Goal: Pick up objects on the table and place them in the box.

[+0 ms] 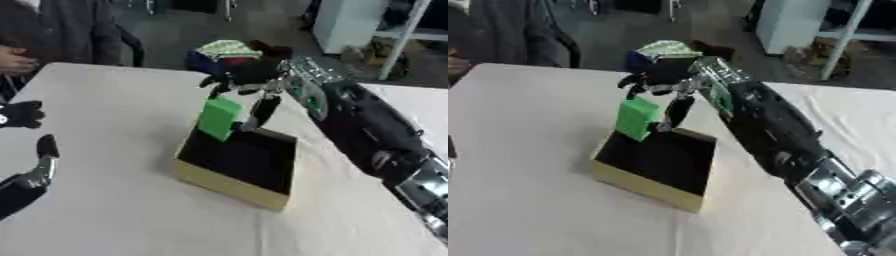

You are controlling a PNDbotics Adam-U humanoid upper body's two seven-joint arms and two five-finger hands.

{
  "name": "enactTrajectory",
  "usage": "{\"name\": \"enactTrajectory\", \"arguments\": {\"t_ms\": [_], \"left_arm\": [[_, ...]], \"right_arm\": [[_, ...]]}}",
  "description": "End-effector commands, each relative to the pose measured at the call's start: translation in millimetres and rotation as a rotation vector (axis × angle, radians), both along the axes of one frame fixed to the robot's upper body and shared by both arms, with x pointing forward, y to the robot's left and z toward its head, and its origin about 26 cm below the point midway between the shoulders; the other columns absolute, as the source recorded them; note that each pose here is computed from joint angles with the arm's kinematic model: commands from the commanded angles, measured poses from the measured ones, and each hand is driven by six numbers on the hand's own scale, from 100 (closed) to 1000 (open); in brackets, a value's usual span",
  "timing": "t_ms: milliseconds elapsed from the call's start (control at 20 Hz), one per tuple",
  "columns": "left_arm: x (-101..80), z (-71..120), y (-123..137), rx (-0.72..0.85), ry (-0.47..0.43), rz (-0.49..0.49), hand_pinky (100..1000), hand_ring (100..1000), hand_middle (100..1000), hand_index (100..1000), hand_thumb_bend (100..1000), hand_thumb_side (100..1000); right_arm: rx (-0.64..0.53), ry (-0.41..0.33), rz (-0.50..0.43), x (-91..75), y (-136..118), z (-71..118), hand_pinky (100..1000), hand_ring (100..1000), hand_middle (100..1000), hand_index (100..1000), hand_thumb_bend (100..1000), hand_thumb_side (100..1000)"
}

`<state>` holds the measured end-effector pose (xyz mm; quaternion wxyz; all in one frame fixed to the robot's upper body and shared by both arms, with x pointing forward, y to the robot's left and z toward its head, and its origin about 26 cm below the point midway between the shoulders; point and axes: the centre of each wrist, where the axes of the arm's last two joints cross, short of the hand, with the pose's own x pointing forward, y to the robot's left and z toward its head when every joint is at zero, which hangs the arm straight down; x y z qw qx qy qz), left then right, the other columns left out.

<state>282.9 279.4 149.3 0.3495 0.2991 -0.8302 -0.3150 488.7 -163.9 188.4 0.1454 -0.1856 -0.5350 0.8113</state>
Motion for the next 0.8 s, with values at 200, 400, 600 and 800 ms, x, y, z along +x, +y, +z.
{"name": "enactTrajectory", "arguments": {"t_ms": [200,400,600,800], "left_arm": [[-1.2,9.4,2,0.027,-0.029,0.001,718,641,648,838,100,430],[-1.3,9.3,2,0.028,-0.029,0.002,718,641,647,838,100,429],[-1.4,9.2,3,0.028,-0.028,0.002,719,641,647,838,100,429],[-1.8,8.7,3,0.026,-0.027,0.006,718,641,647,837,100,427]], "right_arm": [[-0.271,0.025,0.155,1.2,-2,12.0,925,1000,1000,1000,454,612],[-0.263,-0.005,0.149,2.0,-5,17.9,925,1000,1000,1000,471,595],[-0.244,-0.049,0.136,2.7,-15,30.8,926,1000,1000,1000,485,565],[-0.195,-0.103,0.104,2.3,-35,47.3,926,1000,1000,1000,491,497]]}}
